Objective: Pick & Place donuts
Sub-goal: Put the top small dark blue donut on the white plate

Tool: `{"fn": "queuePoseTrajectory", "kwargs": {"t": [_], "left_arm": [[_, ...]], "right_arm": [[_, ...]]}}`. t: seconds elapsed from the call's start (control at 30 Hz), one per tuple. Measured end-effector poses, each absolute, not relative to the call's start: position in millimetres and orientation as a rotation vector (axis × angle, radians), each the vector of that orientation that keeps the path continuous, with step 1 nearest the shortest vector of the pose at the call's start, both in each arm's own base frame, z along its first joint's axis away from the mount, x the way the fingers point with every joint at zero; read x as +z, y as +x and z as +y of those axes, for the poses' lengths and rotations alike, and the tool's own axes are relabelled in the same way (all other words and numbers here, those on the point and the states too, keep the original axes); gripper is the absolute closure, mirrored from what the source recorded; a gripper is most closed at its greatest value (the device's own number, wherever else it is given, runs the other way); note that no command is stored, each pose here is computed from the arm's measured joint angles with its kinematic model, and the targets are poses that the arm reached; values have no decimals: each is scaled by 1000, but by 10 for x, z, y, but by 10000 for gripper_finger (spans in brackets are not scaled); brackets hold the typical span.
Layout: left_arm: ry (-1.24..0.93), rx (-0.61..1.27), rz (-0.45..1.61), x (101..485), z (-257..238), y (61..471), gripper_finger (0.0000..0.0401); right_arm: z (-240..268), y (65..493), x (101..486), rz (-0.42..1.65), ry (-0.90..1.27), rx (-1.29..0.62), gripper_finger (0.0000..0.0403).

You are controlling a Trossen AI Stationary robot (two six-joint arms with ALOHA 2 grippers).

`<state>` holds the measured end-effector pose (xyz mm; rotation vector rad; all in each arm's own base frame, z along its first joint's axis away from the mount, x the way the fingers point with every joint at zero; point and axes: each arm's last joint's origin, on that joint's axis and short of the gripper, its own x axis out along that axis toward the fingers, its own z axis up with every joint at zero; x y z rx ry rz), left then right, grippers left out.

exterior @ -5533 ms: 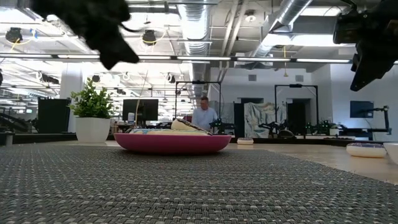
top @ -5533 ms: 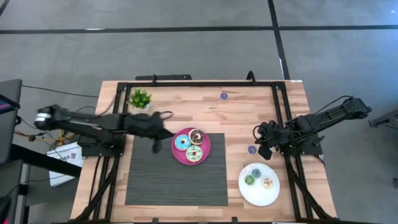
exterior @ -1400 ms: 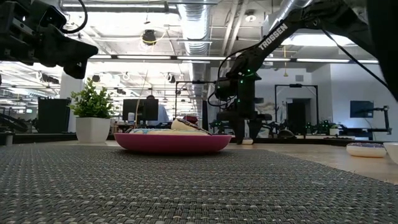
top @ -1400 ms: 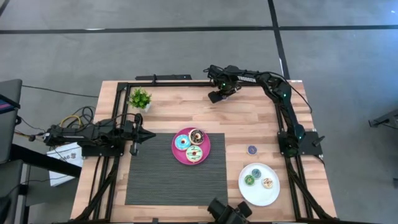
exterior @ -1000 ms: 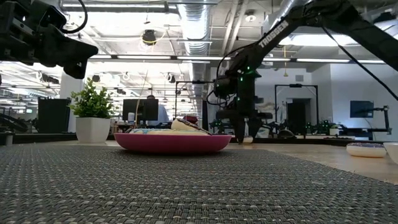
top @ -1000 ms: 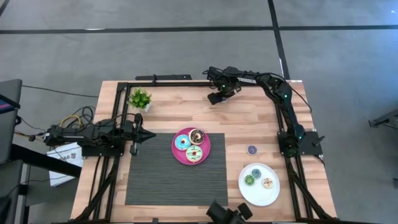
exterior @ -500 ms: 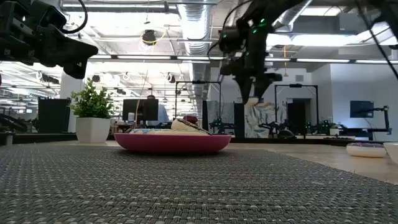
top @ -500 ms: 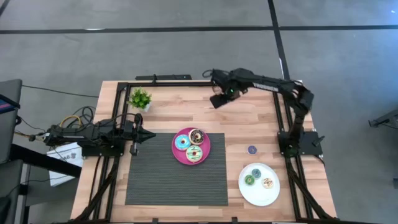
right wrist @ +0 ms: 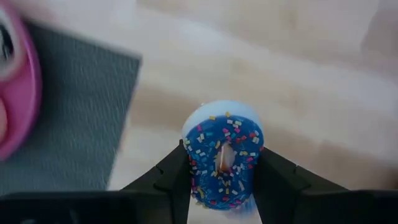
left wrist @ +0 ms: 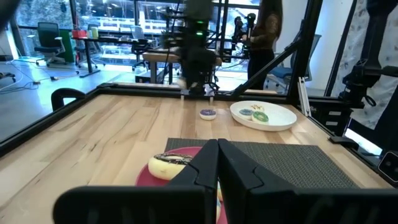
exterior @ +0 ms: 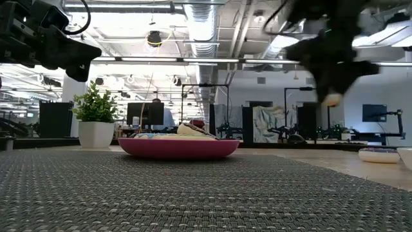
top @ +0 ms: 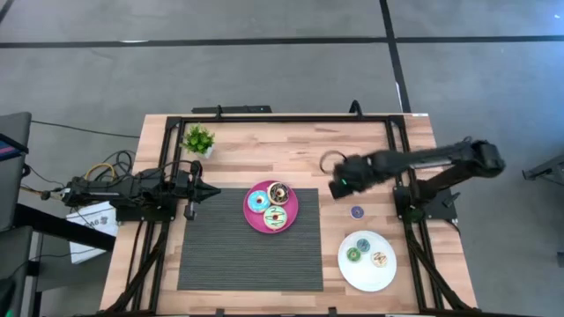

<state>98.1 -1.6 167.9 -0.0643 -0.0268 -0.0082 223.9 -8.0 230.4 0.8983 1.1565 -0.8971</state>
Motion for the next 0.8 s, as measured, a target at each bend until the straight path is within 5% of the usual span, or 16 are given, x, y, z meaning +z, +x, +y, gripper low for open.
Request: {"fn": "queuePoseTrajectory", "kwargs": {"t": [0.8], "left_arm": [[-64,-7,-27,1680,-16,980,401]], "right_arm": [[1699,1408,1959,1315,803,-654,269]]}}
